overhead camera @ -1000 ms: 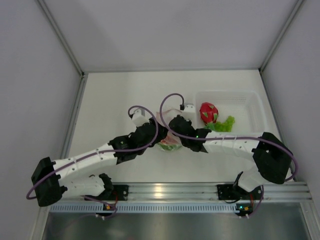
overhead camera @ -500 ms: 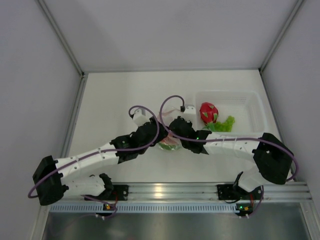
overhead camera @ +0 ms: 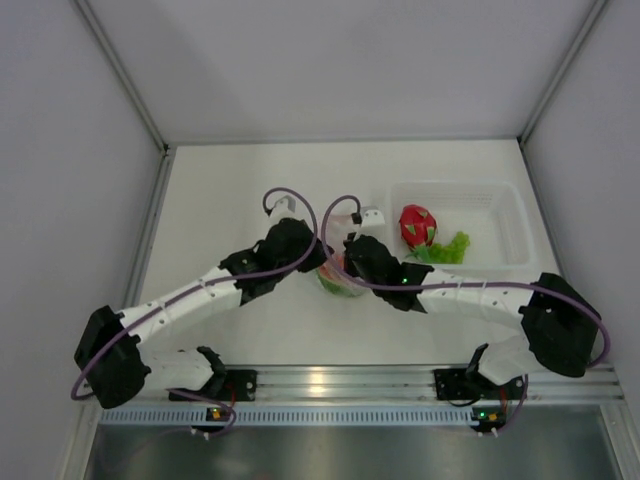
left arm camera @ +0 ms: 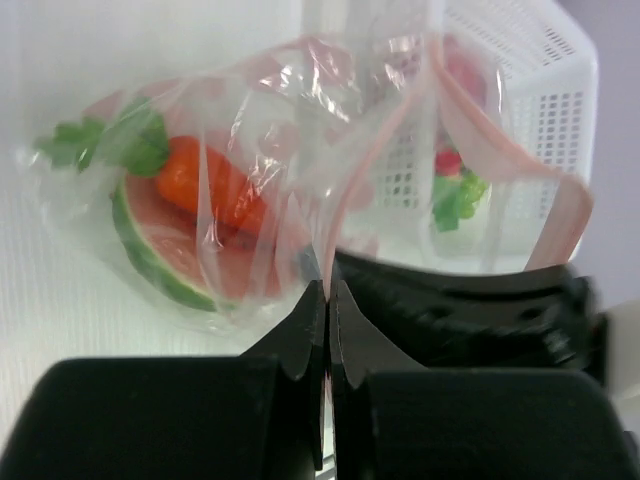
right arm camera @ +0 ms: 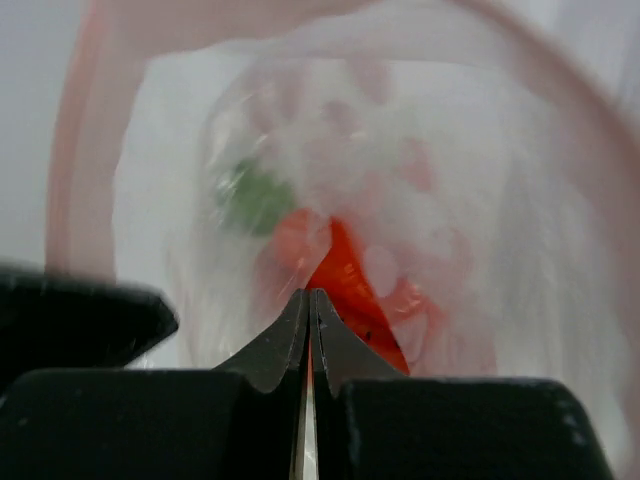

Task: Open the zip-top bag and remove the fake food
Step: Adjust the zipper food storage bag at the center of the board, then pick up the fake vegetable from the zipper food storage bag.

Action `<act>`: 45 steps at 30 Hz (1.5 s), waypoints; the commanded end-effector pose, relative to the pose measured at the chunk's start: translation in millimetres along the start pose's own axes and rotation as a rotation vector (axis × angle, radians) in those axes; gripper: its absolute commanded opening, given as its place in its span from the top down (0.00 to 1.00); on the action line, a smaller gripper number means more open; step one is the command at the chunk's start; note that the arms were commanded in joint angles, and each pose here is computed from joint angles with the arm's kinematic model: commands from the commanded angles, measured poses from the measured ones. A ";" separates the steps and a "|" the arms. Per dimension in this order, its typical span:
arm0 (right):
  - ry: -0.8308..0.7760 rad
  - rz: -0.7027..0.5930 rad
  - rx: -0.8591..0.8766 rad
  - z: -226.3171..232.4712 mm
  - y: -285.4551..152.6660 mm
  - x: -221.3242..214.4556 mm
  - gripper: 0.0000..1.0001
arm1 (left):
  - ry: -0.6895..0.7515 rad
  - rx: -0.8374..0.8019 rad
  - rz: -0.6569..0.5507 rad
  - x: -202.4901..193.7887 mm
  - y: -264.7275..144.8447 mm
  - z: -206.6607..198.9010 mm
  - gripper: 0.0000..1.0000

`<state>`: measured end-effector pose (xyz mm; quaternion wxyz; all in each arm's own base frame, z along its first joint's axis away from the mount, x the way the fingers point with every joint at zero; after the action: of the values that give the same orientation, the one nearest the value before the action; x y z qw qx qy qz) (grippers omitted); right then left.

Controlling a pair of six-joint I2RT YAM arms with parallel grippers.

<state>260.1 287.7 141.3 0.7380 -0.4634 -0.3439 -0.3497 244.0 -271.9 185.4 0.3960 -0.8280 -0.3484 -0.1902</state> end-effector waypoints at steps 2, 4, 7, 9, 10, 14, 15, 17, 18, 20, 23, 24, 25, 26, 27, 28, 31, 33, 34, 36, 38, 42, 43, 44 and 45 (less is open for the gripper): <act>-0.151 0.090 0.327 43.3 -7.0 11.4 1.00 | 0.228 -0.160 0.081 34.8 -15.9 -35.8 1.00; -0.239 0.206 0.411 53.6 -7.0 3.7 1.00 | 0.289 -0.233 0.114 42.3 -26.7 -55.8 1.00; -0.291 0.260 0.353 42.9 4.7 5.6 1.00 | 0.328 -0.260 0.143 40.8 -38.7 -58.2 1.00; -0.263 0.222 0.279 35.0 13.1 12.3 1.00 | 0.319 -0.246 0.138 41.1 -43.8 -53.6 1.00; -0.252 0.193 0.217 26.4 18.0 16.6 1.00 | 0.315 -0.235 0.149 37.1 -42.7 -47.5 1.00; -0.222 0.189 0.071 5.3 32.4 19.9 1.00 | 0.302 -0.208 0.172 30.3 -36.9 -35.7 1.00; -0.232 0.208 0.039 -0.7 38.4 14.2 1.00 | 0.298 -0.199 0.177 29.2 -35.0 -32.6 1.00; -0.254 0.218 -0.018 -13.2 44.1 11.1 1.00 | 0.293 -0.186 0.174 28.8 -34.5 -27.8 1.00; -0.257 0.213 -0.030 -16.3 45.3 11.6 1.00 | 0.292 -0.174 0.169 29.0 -33.4 -24.8 1.00; -0.273 0.224 -0.089 -30.6 47.7 10.3 1.00 | 0.286 -0.159 0.162 28.7 -34.2 -19.4 1.00; -0.292 0.238 -0.204 -54.0 47.6 13.6 1.00 | 0.283 -0.114 0.119 36.5 -40.2 -9.9 1.00; -0.298 0.227 -0.255 -62.0 46.8 17.4 1.00 | 0.286 -0.107 0.104 39.1 -44.7 -8.1 1.00; -0.297 0.222 -0.260 -62.2 44.7 20.2 1.00 | 0.292 -0.078 0.079 43.3 -45.0 -3.4 1.00; -0.296 0.224 -0.252 -61.7 42.2 18.8 1.00 | 0.298 -0.075 0.075 43.8 -46.4 -2.2 1.00; -0.271 0.208 -0.186 -49.5 37.4 25.2 1.00 | 0.303 -0.080 0.079 43.0 -48.2 -2.0 1.00; -0.259 0.202 -0.122 -38.3 34.0 27.5 1.00 | 0.309 -0.090 0.086 42.2 -48.3 -3.8 1.00; -0.248 0.241 0.251 19.5 12.6 20.5 1.00 | 0.330 -0.144 0.132 35.5 -50.3 -11.5 1.00; -0.266 0.330 0.463 51.2 -2.8 7.1 1.00 | 0.331 -0.156 0.134 35.8 -51.9 -14.1 1.00; -0.269 0.353 0.499 56.9 -4.1 3.4 1.00 | 0.332 -0.156 0.132 36.2 -52.2 -14.1 1.00; -0.282 0.396 0.537 67.2 -0.9 -6.1 1.00 | 0.335 -0.169 0.130 37.0 -54.9 -16.2 1.00; -0.290 0.419 0.549 74.5 3.7 -14.5 1.00 | 0.338 -0.180 0.131 36.9 -56.2 -17.9 1.00; -0.307 0.448 0.436 64.7 24.0 -28.0 1.00 | 0.333 -0.183 0.120 38.8 -59.6 -18.6 1.00; -0.308 0.448 0.416 62.3 27.1 -30.0 1.00 | 0.331 -0.182 0.122 38.2 -60.1 -17.8 1.00; -0.305 0.456 0.374 54.9 32.4 -35.3 1.00 | 0.330 -0.185 0.114 39.2 -62.0 -18.1 1.00; -0.308 0.445 0.334 48.7 36.1 -35.4 1.00 | 0.330 -0.186 0.113 39.3 -63.1 -17.9 1.00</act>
<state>250.5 347.4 109.2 0.8138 -0.4325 -0.3878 -0.0181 225.5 -243.0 230.3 0.4073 -0.8368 -0.1979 -0.3078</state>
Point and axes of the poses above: each gripper's point midway between its finger pads, its own y axis out along the fingers, its own z axis along the line the jaws close on, x = y × z, the point moved 2 cm from there along -y, back along the fingers, and after that the axes turned 7 degrees about y, right-handed, at the moved point
